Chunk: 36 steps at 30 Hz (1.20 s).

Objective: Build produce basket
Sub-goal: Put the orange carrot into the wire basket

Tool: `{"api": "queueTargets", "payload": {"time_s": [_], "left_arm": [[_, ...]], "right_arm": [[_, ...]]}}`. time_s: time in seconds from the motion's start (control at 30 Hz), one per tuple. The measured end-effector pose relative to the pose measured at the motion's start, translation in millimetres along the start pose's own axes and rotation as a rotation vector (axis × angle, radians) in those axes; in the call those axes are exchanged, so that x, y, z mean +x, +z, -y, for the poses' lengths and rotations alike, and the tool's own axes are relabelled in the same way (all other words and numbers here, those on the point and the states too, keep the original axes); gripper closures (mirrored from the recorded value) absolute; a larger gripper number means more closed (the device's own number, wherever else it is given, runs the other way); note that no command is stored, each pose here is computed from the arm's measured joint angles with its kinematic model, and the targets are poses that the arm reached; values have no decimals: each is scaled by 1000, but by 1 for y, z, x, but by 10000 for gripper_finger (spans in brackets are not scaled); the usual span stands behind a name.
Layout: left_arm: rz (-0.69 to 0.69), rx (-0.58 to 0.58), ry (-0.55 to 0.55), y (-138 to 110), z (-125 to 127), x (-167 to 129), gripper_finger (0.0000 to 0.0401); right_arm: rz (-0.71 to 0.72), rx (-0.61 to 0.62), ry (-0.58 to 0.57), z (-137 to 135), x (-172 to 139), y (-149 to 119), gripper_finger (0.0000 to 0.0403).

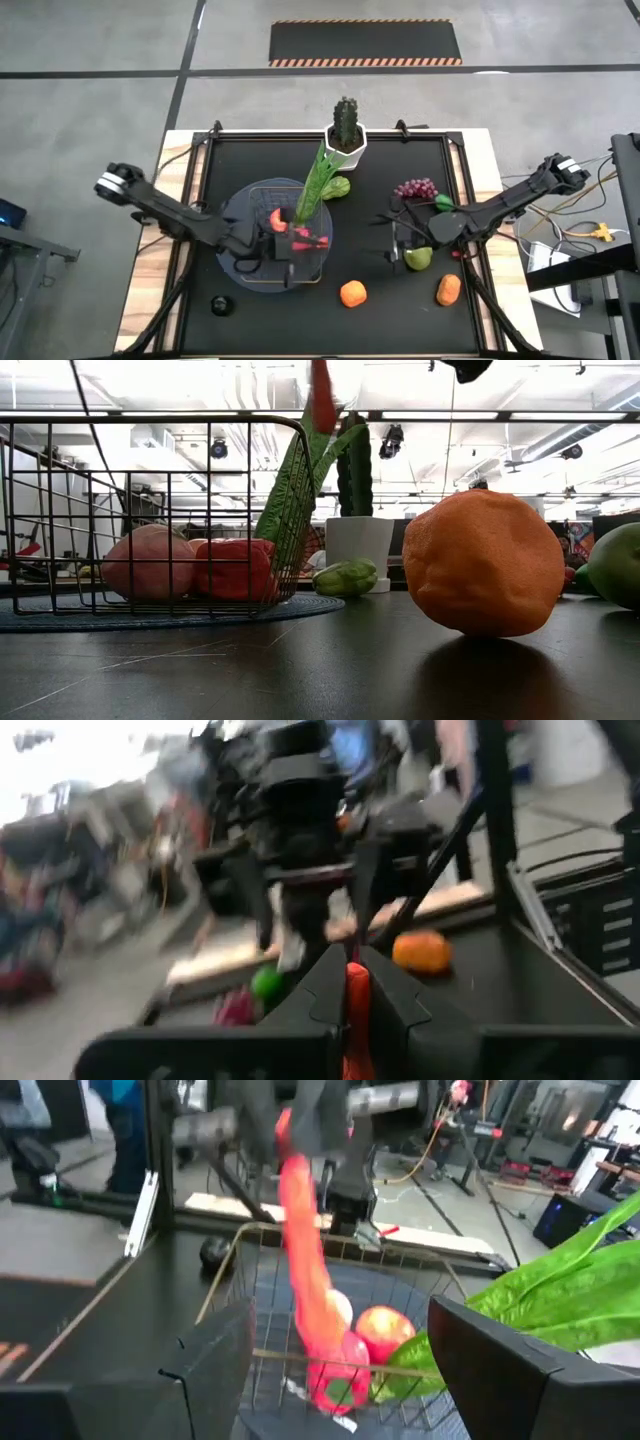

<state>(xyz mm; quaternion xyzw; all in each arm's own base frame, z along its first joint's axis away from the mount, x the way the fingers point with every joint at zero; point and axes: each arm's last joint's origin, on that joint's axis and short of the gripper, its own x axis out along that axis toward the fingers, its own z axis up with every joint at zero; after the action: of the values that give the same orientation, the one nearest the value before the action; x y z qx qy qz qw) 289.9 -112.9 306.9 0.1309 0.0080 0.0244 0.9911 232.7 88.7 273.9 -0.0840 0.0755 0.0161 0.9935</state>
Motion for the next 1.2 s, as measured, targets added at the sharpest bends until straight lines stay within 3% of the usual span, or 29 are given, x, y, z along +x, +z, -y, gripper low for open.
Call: {"api": "queueTargets", "payload": {"time_s": [0.13,0.23,0.33,0.57,0.73,0.97,1.2], "left_arm": [[-195,-59,64,14,-9,-28,401],[-233,-123,79,16,-18,-43,401],[-299,-152,119,4,-26,-53,401],[-410,-154,380,-33,-45,-51,401],[-432,-149,409,-37,-52,-50,401],[-585,-132,427,-55,-52,-59,391],[-581,-121,491,-64,-52,-61,370]], "right_arm": [[-13,-4,1,-1,0,-6,134],[-41,-8,4,-2,0,-15,138],[-62,2,5,-3,1,-22,142],[-79,13,6,-3,1,-29,141],[-88,38,5,-4,1,-31,140],[-100,41,6,-4,0,-35,141],[-102,44,6,-4,0,-36,146]]}}
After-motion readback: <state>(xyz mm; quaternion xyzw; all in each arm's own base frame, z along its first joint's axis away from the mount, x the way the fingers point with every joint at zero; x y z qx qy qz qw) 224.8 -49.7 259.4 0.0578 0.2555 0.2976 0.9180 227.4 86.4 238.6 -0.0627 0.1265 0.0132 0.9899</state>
